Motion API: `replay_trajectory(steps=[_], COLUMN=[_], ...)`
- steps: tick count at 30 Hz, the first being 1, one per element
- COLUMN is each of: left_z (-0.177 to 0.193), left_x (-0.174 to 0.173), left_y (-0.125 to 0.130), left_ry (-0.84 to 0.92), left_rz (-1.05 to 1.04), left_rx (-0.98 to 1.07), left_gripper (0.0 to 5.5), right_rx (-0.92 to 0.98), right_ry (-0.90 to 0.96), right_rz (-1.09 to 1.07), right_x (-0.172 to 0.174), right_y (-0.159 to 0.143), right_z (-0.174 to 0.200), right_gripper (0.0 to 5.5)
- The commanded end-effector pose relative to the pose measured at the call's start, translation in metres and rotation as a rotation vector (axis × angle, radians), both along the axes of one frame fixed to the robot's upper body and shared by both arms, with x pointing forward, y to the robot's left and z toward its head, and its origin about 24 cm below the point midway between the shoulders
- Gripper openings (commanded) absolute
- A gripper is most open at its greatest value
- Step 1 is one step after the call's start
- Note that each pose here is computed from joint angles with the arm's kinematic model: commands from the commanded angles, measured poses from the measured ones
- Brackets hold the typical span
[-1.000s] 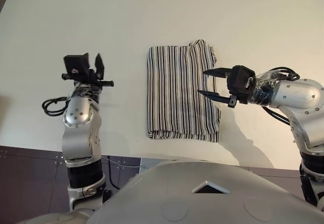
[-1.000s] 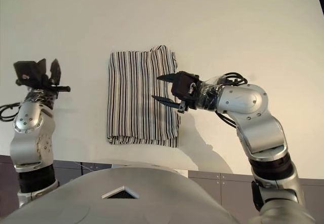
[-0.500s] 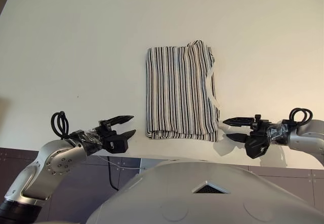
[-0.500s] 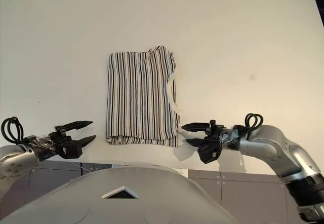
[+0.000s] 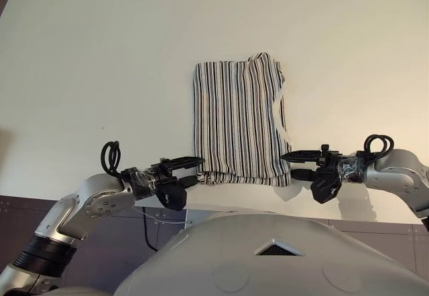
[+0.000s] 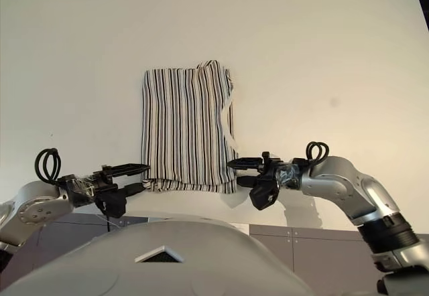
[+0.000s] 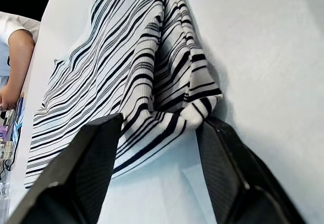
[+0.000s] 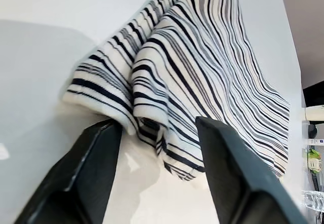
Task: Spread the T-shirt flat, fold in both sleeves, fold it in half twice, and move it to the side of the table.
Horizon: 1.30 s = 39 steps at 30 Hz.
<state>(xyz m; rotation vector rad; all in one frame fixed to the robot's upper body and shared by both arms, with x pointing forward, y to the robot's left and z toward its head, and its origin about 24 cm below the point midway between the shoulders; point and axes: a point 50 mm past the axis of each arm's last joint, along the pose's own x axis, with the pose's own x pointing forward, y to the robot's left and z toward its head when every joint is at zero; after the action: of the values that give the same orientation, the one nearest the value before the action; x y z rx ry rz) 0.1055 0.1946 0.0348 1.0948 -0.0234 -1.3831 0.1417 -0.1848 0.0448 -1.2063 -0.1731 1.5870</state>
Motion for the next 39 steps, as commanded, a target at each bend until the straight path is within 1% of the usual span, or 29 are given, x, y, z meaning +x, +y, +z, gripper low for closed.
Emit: replay_trajectory(steps=[1,9,12,14,16,20,22,24,27,29,31,33,35,37,39], left_z=[-0.026,-0.031,-0.026,-0.017,-0.010,0.009,0.018,0.029,0.044,0.055,0.057,0.047,0.034,0.028,0.030], left_x=[-0.009,-0.004,0.003,0.006,0.005,-0.015,-0.008,0.021,0.077,0.101,0.119,0.136,0.145,0.146,0.144], left_y=[0.008,0.026,0.025,0.016,0.007,-0.003,-0.003,-0.001,0.003,0.000,-0.007,-0.012,-0.013,-0.009,-0.005], left_ry=[0.086,0.100,0.120,0.165,0.262,0.554,0.609,0.569,0.460,0.420,0.389,0.369,0.366,0.364,0.370], left_rz=[-0.055,-0.074,-0.042,0.007,0.084,0.194,0.255,0.348,0.539,0.587,0.588,0.605,0.618,0.644,0.664], left_rx=[0.156,0.204,0.172,0.094,-0.008,-0.167,-0.246,-0.343,-0.498,-0.552,-0.535,-0.490,-0.448,-0.443,-0.481], left_gripper=[2.41,0.83,0.41,0.19,0.15,0.14,0.14,0.14,0.14,0.14,0.14,0.14,0.14,0.14,0.14], right_rx=[-0.043,-0.009,0.039,0.087,0.149,0.233,0.282,0.372,0.484,0.519,0.532,0.518,0.495,0.481,0.477], right_ry=[0.032,0.034,0.060,0.120,0.235,0.612,0.683,0.649,0.563,0.523,0.492,0.463,0.443,0.440,0.439], right_rz=[0.025,0.017,-0.013,-0.077,-0.165,-0.288,-0.357,-0.503,-0.700,-0.779,-0.827,-0.849,-0.856,-0.835,-0.809], right_x=[-0.001,0.003,0.001,-0.001,-0.004,-0.021,-0.012,0.017,0.067,0.089,0.103,0.116,0.121,0.126,0.127], right_y=[-0.001,0.007,0.014,0.016,0.017,0.009,0.006,0.007,0.011,0.011,0.011,0.017,0.024,0.033,0.043], right_z=[-0.006,-0.012,-0.012,-0.009,-0.004,0.014,0.022,0.028,0.039,0.046,0.051,0.047,0.040,0.035,0.031], right_gripper=[1.84,0.16,0.10,0.10,0.10,0.10,0.10,0.10,0.10,0.10,0.10,0.10,0.10,0.10,0.10])
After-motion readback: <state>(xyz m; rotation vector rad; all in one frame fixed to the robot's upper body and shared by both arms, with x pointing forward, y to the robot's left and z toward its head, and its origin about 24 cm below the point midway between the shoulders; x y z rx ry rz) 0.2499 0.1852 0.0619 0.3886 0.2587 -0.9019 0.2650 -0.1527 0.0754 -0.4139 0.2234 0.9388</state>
